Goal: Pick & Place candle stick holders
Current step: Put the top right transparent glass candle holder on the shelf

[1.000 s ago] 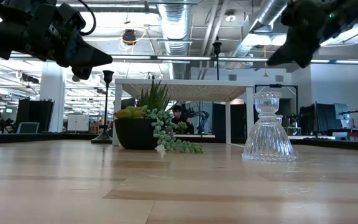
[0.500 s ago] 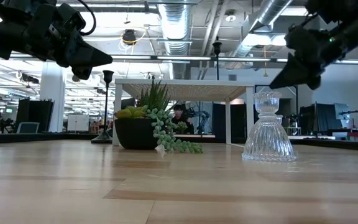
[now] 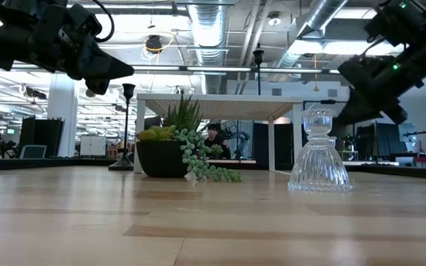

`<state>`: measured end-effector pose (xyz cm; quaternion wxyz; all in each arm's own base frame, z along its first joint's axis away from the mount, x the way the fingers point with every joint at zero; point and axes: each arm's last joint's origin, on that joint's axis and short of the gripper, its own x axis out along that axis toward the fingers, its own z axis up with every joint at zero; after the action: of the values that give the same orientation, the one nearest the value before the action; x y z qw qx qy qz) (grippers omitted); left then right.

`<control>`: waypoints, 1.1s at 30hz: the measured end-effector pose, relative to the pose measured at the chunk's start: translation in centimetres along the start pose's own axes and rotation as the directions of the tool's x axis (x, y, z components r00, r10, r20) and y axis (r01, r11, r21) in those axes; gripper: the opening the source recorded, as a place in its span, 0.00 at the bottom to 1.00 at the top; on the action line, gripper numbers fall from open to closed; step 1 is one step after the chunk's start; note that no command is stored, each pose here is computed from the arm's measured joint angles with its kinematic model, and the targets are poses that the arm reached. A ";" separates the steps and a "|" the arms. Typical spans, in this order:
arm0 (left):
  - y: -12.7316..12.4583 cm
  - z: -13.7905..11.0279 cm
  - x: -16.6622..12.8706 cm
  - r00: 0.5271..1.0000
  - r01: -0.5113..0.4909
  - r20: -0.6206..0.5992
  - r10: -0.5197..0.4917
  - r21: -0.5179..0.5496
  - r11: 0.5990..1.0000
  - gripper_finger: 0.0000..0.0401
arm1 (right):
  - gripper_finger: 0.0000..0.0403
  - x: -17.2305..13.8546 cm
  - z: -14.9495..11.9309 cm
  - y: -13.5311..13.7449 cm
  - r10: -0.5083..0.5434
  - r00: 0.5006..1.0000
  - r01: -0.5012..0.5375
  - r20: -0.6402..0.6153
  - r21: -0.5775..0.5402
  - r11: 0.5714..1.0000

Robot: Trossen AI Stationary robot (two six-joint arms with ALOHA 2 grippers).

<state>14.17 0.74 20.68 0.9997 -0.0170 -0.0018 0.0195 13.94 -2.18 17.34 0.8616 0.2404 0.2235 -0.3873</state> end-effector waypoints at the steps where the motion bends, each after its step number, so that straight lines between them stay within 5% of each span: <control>1: 0.0 0.0 0.0 1.000 0.000 0.000 0.000 0.000 1.000 0.03 | 0.00 0.0 -0.1 -0.1 -0.013 1.000 0.013 -0.006 -0.001 1.000; 13: 0.0 0.0 0.0 1.000 0.000 0.000 0.000 0.000 1.000 0.03 | 0.06 1.2 -0.8 -0.3 -0.070 0.993 0.060 -0.095 -0.101 0.993; 33: 0.0 0.0 0.0 1.000 -0.001 -0.003 0.001 0.000 1.000 0.03 | 0.78 4.8 1.0 -2.3 -0.287 0.958 0.288 -0.018 0.113 0.951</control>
<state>14.17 0.74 20.65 0.9997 -0.0171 -0.0004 0.0198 15.20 -6.81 14.82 0.7807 0.2545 0.2339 -0.5206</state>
